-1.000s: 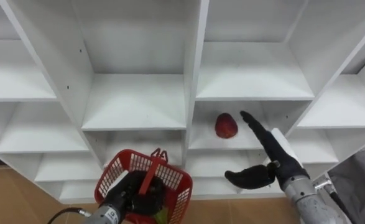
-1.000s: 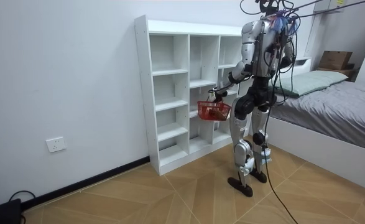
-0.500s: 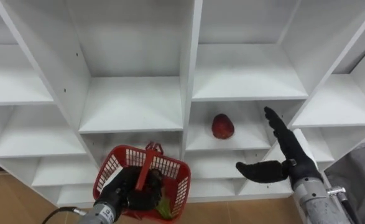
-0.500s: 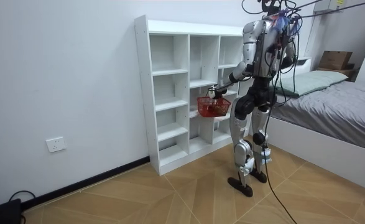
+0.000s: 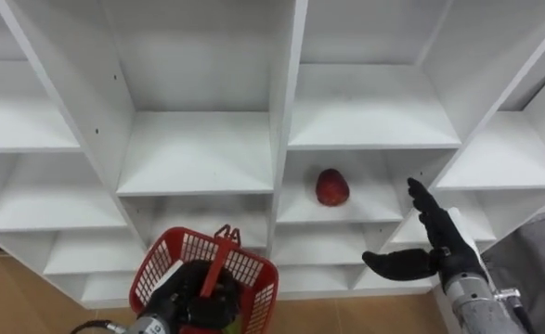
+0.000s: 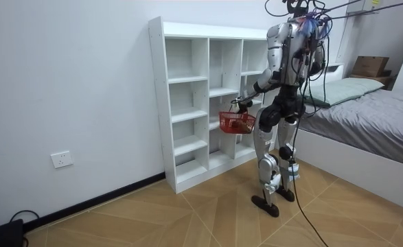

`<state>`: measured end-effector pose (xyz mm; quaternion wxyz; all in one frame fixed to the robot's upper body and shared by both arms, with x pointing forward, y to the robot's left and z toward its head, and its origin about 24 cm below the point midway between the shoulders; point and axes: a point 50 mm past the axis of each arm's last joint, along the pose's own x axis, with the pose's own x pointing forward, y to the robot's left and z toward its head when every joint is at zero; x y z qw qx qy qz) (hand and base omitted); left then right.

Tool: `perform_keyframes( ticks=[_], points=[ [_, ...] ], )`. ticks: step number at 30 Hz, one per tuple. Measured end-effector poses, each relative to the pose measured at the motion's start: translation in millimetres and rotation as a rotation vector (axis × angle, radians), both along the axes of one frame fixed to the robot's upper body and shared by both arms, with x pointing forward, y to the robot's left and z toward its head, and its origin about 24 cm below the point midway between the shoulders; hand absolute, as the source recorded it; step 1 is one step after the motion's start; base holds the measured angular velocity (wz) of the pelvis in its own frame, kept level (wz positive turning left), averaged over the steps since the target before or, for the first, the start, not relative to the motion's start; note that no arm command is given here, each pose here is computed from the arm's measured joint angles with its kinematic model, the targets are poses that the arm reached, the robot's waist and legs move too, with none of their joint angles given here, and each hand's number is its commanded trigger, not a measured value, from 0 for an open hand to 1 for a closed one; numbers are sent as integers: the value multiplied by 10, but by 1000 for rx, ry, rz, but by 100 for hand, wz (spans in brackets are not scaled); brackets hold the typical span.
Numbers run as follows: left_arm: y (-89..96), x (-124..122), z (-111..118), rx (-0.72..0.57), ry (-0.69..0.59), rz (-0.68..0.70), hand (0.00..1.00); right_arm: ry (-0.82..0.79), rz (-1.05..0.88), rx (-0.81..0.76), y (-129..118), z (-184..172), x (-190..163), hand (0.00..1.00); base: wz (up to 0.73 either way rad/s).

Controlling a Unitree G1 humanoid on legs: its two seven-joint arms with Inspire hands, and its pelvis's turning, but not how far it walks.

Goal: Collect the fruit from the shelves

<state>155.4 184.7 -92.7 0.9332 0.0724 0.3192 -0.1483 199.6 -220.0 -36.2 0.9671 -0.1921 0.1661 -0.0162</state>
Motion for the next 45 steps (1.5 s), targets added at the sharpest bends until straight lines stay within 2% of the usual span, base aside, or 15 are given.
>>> perform_keyframes(
  ticks=[4,15,27,33,45],
  points=[
    [31,-21,-9,7,14,-1,100,-26,6,-5,-14,55,153,0,10],
    [56,95,-5,59,5,-26,100,32,-20,-4,-15,-52,473,0,18],
    [46,299,-14,80,7,-43,100,-59,-59,-16,2,241,980,0,15],
    [31,337,-69,96,37,-57,100,-113,-85,-26,28,369,1106,0,3],
    [-31,416,-49,100,22,-68,100,-65,-135,-66,-103,302,1110,0,-4]
  ],
)
